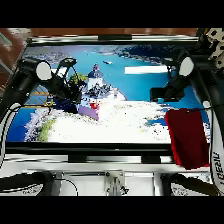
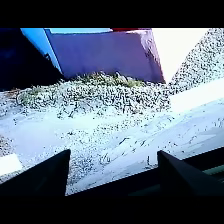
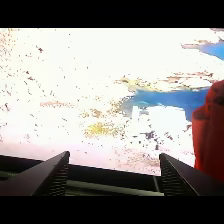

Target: Fold the shirts.

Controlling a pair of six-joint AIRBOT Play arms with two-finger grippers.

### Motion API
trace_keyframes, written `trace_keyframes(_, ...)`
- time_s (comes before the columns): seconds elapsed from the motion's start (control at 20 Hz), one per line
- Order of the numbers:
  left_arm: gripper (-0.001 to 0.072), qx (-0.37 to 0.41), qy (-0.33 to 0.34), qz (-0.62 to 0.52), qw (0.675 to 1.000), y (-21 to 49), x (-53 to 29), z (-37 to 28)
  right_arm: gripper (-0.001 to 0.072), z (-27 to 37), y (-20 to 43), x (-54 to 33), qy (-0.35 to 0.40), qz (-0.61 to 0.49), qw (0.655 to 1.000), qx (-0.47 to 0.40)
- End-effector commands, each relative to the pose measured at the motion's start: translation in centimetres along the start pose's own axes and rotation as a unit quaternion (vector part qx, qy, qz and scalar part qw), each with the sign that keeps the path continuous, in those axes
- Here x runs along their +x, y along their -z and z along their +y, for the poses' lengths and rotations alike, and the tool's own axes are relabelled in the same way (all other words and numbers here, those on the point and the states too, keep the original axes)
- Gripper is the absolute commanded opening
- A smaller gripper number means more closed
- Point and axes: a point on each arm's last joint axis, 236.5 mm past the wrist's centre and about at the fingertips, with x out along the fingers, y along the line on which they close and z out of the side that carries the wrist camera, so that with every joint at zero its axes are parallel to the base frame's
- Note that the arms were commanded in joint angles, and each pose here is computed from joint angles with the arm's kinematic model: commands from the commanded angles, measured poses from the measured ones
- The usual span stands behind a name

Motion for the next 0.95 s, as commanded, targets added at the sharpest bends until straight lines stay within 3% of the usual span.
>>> trace_keyframes(0.0, 0.0645, -0.011, -0.007, 0.012, 1.000, 0.15, 0.94, -0.14, 0.0700, 0.34, 0.69, 2.43, 0.014, 0.044, 0.999, -0.012)
trace_keyframes(0.9, 0.0645, -0.017, -0.010, 0.012, 1.000, 0.11, 0.93, 0.44, 0.0699, 0.12, 0.67, 2.36, 0.018, 0.042, 0.999, -0.013)
